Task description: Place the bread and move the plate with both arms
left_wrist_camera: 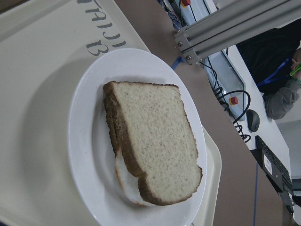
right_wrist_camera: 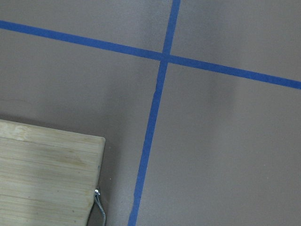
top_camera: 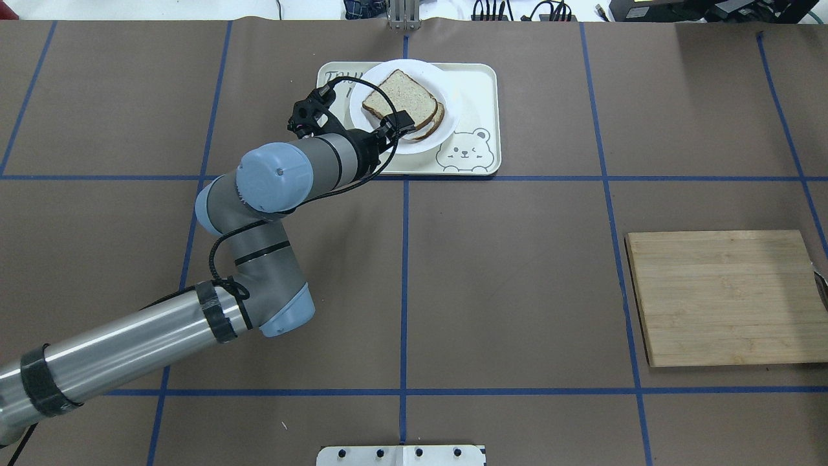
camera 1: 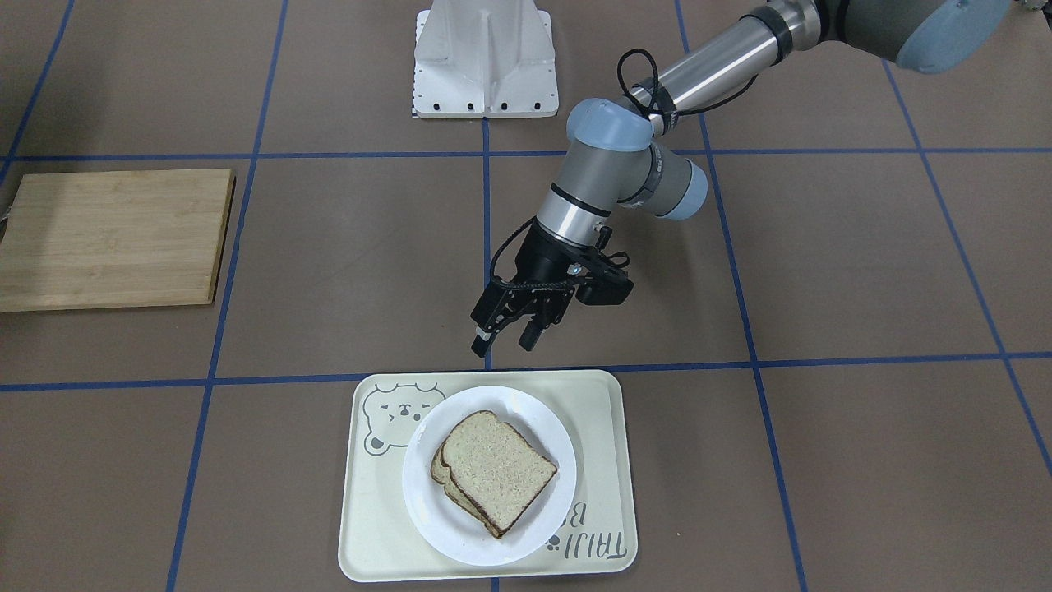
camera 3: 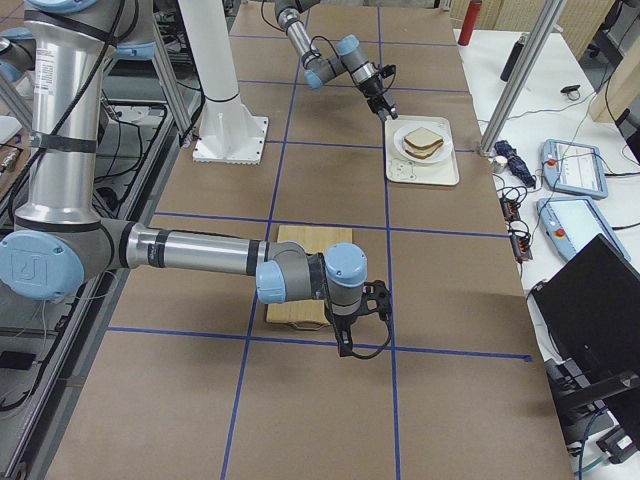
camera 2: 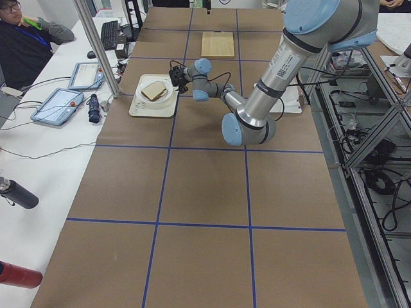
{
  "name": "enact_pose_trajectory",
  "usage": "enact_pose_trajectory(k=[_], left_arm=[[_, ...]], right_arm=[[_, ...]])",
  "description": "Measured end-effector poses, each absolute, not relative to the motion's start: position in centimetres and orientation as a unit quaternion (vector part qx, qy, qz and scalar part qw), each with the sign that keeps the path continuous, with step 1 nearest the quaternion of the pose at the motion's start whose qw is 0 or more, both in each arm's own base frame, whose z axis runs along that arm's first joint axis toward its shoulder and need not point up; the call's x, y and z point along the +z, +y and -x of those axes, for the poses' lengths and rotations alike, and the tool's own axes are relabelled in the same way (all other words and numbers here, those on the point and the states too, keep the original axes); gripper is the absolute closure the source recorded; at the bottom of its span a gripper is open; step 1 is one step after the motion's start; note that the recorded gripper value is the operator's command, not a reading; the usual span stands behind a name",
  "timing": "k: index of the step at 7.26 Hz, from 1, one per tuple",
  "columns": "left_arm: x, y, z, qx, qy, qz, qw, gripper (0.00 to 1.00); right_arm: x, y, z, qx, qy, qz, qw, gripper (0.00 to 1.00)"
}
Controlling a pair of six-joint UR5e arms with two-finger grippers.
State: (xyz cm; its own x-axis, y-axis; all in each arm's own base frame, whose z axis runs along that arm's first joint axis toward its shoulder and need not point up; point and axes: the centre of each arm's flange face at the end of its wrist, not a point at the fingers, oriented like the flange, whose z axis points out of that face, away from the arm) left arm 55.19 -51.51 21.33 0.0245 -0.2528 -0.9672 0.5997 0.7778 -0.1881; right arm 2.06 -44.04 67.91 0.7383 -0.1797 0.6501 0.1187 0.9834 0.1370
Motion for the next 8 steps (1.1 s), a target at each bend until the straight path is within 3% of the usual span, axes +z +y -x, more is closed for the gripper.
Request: enact_pose_trajectory(k=[3,8], left_arm=[[27.6,-50.3,-47.9,-0.09,0.551,-0.245,0.793,0.02],[35.4,-59.2,-30.7,0.128,0.346,-0.233,0.9,0.02]], right_arm=[[68.2,-43.6,-3.1,-0.069,-0.352,-0.044,0.932,0.0],[69.1,-42.4,-3.5,-0.062,-0.357,-0.038,0.931,0.0]])
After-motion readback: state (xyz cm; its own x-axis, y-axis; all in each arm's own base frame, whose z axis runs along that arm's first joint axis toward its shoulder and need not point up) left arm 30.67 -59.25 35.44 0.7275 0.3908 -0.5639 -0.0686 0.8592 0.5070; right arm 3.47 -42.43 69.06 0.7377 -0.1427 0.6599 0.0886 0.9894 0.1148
